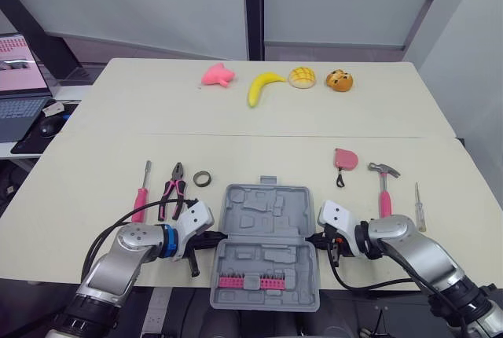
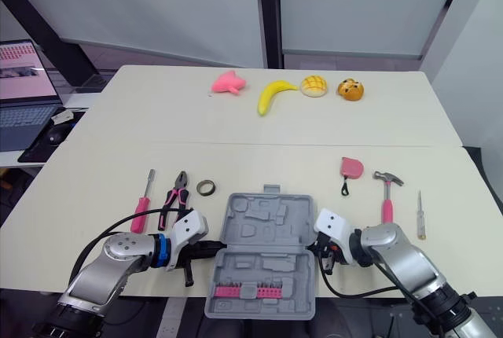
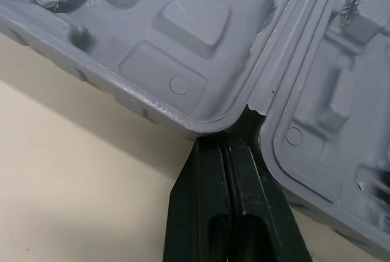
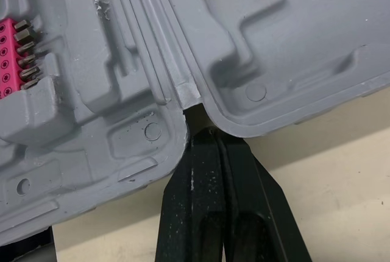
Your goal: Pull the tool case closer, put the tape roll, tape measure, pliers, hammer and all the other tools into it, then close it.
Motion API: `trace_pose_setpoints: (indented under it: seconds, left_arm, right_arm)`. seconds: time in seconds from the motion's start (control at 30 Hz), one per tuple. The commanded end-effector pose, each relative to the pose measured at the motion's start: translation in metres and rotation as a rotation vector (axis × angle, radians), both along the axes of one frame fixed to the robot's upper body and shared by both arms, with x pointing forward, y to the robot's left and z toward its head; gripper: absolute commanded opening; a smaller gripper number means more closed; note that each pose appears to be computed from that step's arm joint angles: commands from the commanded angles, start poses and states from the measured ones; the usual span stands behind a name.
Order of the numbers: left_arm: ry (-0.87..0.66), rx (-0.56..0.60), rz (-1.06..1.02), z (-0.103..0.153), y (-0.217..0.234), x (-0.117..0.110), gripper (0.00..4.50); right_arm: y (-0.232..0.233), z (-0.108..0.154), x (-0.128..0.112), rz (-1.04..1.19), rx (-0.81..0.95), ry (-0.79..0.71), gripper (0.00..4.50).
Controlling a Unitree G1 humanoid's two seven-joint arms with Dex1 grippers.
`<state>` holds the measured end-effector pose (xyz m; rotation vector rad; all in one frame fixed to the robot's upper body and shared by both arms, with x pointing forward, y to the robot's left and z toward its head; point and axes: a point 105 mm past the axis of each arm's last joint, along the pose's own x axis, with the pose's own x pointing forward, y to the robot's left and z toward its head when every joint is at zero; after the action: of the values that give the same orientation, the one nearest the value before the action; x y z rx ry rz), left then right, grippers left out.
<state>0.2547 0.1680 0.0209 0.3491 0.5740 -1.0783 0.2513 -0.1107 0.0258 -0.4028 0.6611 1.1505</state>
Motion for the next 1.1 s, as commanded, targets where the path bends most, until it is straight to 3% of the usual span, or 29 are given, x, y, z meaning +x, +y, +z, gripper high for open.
trace_pose_setpoints:
  seconds: [0.03,0.37,0.7,0.97,1.1]
  left_arm:
    - [0.037,0.007,-0.017,-0.008,-0.003,-0.009,0.00]
    - [0.053,-0.004,-0.032,-0.008,-0.005,-0.014,0.00]
    - [0.016,0.017,-0.001,-0.006,0.001,-0.005,0.00]
    - [-0.098,-0.011,0.083,0.029,0.038,0.007,0.00]
    - [-0.201,0.010,0.231,0.049,0.082,0.010,0.00]
  right_arm:
    - [0.006,0.007,-0.003,0.035,0.029,-0.027,0.04]
    - [0.003,0.006,-0.007,0.046,0.024,-0.012,0.04]
    - [-0.006,0.008,0.002,-0.008,0.014,-0.042,0.04]
    - [-0.048,0.027,0.017,-0.133,-0.011,-0.171,0.04]
    - [-0.075,0.048,0.020,-0.164,-0.009,-0.308,0.04]
